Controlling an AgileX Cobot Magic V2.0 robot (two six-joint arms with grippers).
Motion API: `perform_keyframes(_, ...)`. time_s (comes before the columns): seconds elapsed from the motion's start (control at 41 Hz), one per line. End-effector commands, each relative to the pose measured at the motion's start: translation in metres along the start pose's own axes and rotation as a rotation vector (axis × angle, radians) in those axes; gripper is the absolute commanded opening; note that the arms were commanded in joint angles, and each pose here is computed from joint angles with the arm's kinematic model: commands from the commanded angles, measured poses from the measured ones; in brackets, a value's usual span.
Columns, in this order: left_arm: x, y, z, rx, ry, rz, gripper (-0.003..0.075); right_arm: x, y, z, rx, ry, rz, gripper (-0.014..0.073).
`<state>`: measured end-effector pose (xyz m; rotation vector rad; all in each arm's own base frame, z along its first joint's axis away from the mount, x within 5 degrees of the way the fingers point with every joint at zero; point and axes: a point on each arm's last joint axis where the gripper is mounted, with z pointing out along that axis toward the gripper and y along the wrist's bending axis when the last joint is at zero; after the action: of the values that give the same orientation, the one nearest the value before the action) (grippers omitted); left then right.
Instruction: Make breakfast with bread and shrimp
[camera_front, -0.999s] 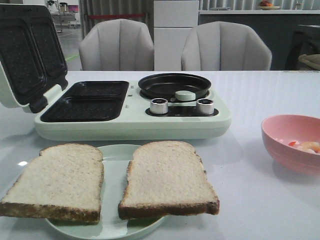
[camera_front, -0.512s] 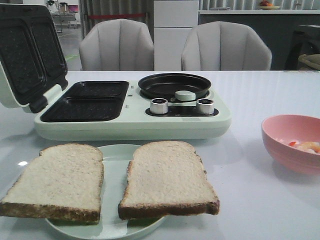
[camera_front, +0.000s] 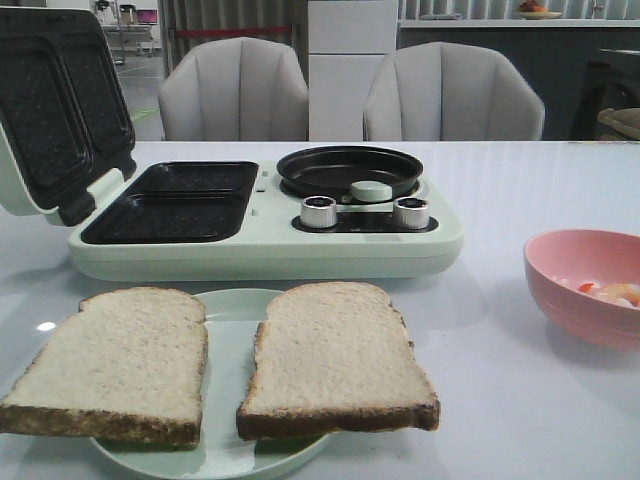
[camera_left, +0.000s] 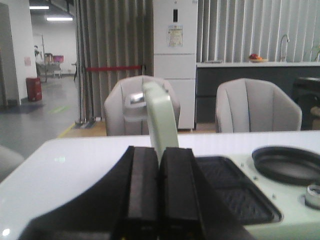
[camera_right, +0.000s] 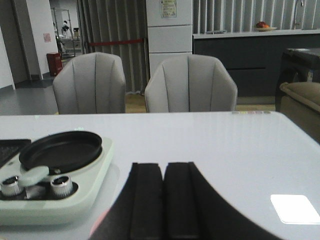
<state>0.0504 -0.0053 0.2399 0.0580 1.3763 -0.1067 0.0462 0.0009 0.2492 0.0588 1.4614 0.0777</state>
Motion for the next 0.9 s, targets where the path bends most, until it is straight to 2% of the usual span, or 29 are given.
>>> perform_keyframes(0.0,-0.055,-0.001,-0.008,0.003,-0.210,-0.015,0.0099,-0.047,0.004,-0.009,-0.006,-0.125,-0.013,0.0007)
perform_keyframes(0.195,-0.103,-0.003,-0.005,0.007,-0.138,-0.017,0.0099,-0.092,0.010,-0.001,-0.012,0.016,-0.015,0.0007)
perform_keyframes(0.39,-0.123,-0.004,0.015,0.006,0.089,-0.016,0.0099,-0.108,0.012,0.022,-0.009,0.203,-0.015,0.0007)
perform_keyframes(0.682,-0.081,-0.003,0.042,0.001,0.455,-0.018,0.0099,-0.080,0.009,0.053,0.005,0.461,-0.010,0.0007)
perform_keyframes(0.877,-0.060,-0.003,0.050,0.001,0.551,-0.028,0.0100,-0.057,0.007,0.065,0.015,0.566,-0.009,0.0019)
